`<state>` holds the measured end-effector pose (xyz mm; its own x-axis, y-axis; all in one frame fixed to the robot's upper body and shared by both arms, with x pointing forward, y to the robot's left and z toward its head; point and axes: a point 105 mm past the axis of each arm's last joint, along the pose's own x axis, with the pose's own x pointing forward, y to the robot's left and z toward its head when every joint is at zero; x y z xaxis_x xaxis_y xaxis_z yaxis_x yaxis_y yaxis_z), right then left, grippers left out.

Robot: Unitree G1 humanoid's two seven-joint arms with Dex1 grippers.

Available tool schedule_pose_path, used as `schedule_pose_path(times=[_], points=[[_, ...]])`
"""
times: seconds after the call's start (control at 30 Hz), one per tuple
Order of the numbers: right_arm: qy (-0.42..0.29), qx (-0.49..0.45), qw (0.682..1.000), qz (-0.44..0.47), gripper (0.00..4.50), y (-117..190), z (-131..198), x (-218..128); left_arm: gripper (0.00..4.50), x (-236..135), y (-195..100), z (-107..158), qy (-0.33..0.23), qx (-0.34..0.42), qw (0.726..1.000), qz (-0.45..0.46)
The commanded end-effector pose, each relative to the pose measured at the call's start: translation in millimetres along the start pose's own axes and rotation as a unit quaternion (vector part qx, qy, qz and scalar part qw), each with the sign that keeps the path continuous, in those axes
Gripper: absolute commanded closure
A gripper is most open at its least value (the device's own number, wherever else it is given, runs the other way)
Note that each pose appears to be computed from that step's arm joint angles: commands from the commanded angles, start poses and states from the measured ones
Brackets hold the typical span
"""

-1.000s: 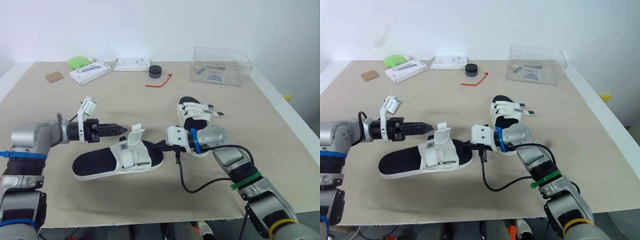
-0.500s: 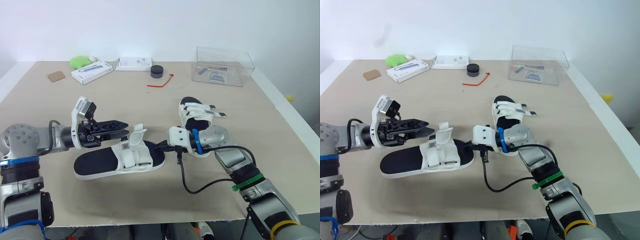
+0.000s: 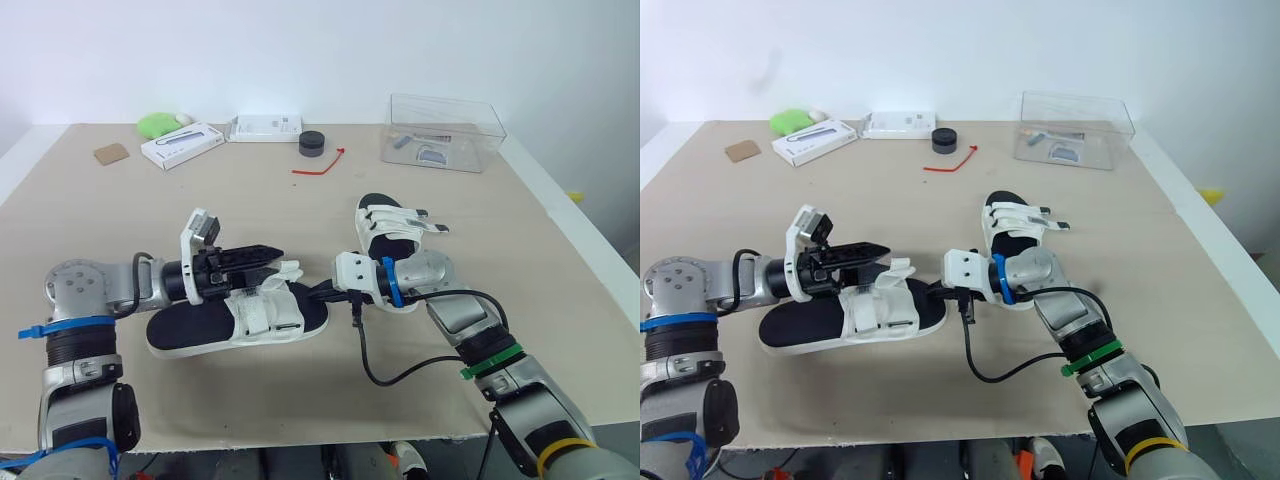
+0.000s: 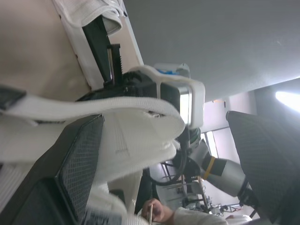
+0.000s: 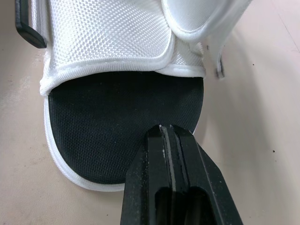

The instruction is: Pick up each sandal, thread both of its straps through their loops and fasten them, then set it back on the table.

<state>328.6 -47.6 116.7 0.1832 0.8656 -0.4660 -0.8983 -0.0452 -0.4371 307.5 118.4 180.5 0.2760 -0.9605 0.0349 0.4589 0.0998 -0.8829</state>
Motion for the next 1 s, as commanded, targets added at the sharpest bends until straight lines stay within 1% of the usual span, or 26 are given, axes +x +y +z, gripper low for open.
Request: schedule_pose_path(times=[0.03,0.3,0.47,0.57,0.73,0.93,1.0], points=[[0.029,0.012,0.999,0.01,4.5,7,-14,1,0.17,5,-4,16,-0.032,0.004,0.999,-0.007],[0.03,0.012,0.999,0.007,4.5,7,-15,0,0.17,13,5,21,-0.053,-0.015,0.998,0.002],[0.032,0.011,0.999,0.006,4.5,6,-15,0,0.17,14,5,23,-0.064,-0.022,0.998,-0.003],[0.032,0.011,0.999,0.005,4.5,6,-15,0,0.17,10,8,31,-0.086,-0.026,0.996,0.003],[0.031,0.009,0.999,0.007,4.5,6,-15,0,0.17,11,8,38,-0.104,-0.021,0.994,0.006],[0.032,0.005,0.999,0.007,4.5,6,-14,0,0.17,13,15,44,-0.124,-0.018,0.992,0.022],[0.033,0.004,0.999,0.007,4.5,6,-15,0,0.17,12,18,49,-0.138,-0.015,0.99,0.033]])
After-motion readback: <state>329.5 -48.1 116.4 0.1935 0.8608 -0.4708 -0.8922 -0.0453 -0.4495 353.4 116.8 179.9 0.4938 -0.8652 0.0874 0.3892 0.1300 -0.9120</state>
